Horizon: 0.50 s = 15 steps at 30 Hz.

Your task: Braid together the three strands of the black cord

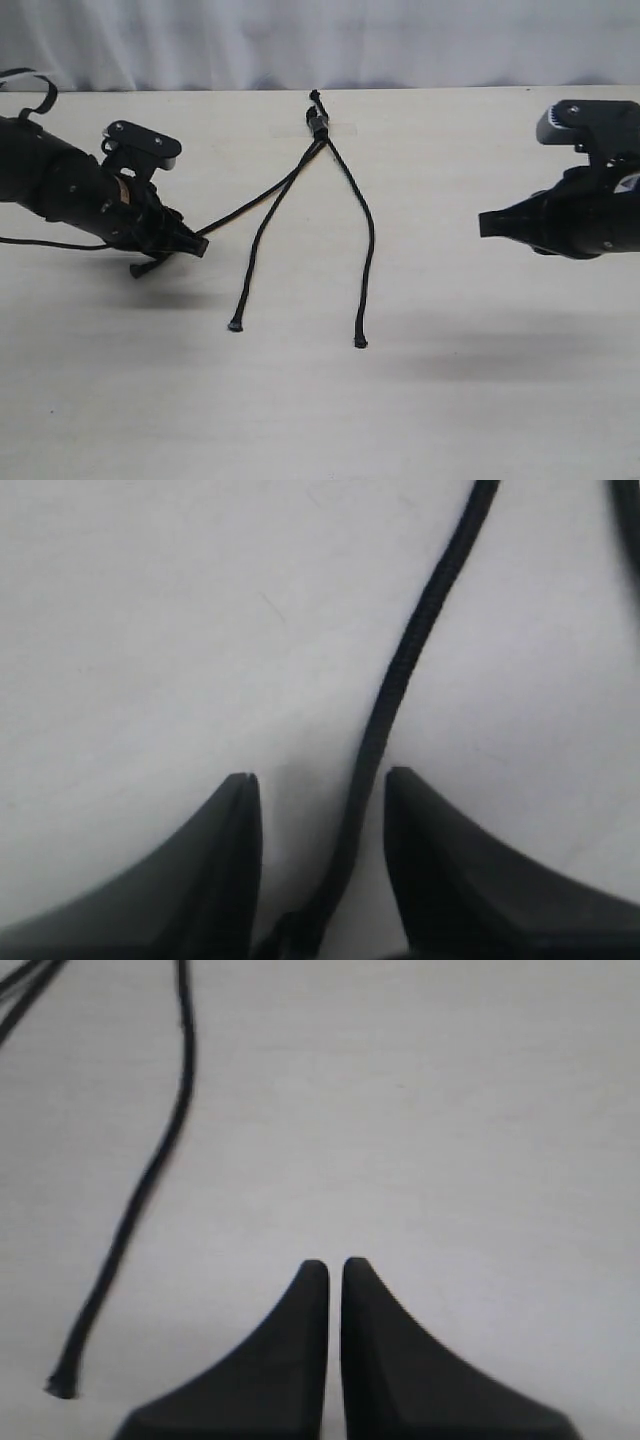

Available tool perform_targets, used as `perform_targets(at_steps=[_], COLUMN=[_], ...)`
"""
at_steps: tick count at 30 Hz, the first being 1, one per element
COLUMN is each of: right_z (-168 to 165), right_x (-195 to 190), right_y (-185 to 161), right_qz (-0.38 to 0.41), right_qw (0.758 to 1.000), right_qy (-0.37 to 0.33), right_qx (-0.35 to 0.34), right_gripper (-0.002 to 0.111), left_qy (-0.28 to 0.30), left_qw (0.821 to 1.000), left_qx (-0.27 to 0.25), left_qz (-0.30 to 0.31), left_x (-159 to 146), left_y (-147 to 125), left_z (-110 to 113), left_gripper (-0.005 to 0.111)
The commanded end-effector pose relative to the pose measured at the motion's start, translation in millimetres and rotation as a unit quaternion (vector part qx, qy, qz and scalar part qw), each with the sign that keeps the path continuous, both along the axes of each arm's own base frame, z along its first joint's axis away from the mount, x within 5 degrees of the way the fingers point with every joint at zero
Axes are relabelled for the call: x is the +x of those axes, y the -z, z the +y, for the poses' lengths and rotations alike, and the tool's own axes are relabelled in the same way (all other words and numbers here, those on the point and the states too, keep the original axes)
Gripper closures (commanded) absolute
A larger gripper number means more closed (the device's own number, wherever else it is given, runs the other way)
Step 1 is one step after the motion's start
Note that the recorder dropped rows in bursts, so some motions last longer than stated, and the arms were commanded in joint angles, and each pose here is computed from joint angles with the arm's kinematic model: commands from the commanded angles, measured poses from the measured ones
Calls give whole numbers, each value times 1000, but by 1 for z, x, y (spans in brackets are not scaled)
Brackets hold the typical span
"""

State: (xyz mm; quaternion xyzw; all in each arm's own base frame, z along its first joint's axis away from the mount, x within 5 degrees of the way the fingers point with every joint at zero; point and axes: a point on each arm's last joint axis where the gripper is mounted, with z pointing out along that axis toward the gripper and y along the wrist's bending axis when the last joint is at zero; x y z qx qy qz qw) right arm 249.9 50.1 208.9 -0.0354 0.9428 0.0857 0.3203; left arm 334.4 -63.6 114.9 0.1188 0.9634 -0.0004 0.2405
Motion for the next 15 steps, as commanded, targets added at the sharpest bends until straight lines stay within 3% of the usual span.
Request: perform_targets(at_steps=[1,6,12,15], right_z=[45,113,182,212], right_x=[3,7,15,18], right_y=[-8,-1,21,36], right_qz=[-13,25,87,116], right_qw=[996,980,958,947], right_qy=[-85,-196,-273,-300], right_qx=[11,5,-5,-13], right_gripper=[104,97,69,62], left_qy=[-6,0,10,3], left_qw=[998,992,981,974], left_qx=[-14,-20,-23,-30], left_qz=[-58,-126,-194,-223], left_x=[2,-12,-44,-52], left_y=[-40,-94,-134,-146], left_z=[1,4,11,16], left_gripper=[68,70,102,107])
